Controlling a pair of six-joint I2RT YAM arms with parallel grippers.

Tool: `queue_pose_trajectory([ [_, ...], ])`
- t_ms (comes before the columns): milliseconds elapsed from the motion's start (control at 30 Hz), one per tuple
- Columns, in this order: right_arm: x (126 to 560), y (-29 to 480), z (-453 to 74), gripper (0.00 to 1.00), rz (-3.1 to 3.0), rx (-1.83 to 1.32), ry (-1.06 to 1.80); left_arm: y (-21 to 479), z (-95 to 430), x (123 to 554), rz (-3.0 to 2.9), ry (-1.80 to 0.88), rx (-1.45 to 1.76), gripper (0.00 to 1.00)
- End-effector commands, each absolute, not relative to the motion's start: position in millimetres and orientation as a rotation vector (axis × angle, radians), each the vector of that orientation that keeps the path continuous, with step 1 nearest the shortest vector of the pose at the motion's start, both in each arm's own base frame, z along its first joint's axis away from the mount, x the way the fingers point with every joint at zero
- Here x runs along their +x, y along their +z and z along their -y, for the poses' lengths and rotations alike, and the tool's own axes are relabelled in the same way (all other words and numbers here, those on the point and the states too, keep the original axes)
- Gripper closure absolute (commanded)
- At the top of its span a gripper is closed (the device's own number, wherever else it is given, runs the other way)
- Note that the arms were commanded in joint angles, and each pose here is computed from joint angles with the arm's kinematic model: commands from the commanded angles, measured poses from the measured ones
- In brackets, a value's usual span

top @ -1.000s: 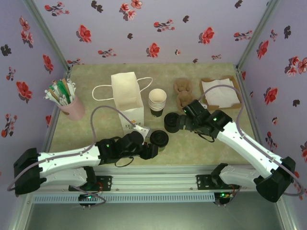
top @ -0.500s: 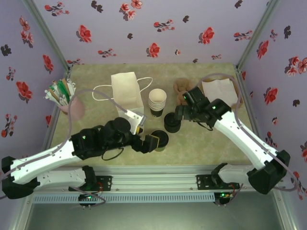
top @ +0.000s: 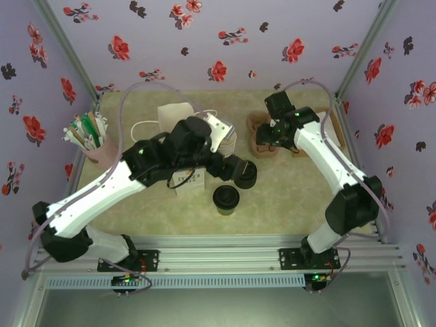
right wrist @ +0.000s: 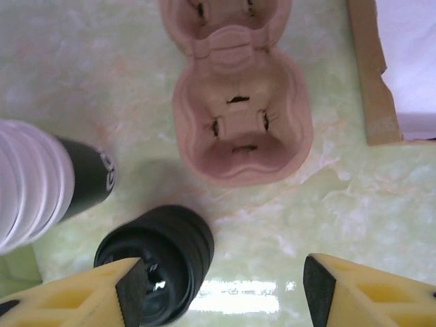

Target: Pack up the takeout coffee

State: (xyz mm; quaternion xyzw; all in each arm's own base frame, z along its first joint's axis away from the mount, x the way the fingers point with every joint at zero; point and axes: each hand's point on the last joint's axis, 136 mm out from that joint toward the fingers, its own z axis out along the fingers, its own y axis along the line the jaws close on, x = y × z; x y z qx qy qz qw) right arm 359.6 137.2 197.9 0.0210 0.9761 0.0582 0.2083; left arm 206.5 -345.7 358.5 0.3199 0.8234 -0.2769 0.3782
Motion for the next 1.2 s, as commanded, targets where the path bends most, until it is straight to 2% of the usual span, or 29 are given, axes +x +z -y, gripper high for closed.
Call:
queue_pose_trajectory([
  [0, 377.2, 193.0, -132.1, 0.37, -2.741, 0.035, 0.13, 370.5, 351.3, 221.3, -2.089, -0.696, 0.895, 0.01],
  [367, 441.1, 157.5, -128.9, 0.42, -2.796, 0.035, 0.079, 379.3, 374.2, 297.7, -2.103, -0.649, 0.92, 0.01],
  [767, 468.0, 130.9, -130.1, 0.48, -2.864, -0.017, 0.012, 352.0, 398.8, 359.6, -2.101, -0.591, 0.952, 0.01],
  [1167, 474.2, 104.7, -136.4, 0.45, -2.914, -0.072, 0.028, 333.1, 408.0, 370.4, -2.122, -0.595, 0.959, 0.01],
])
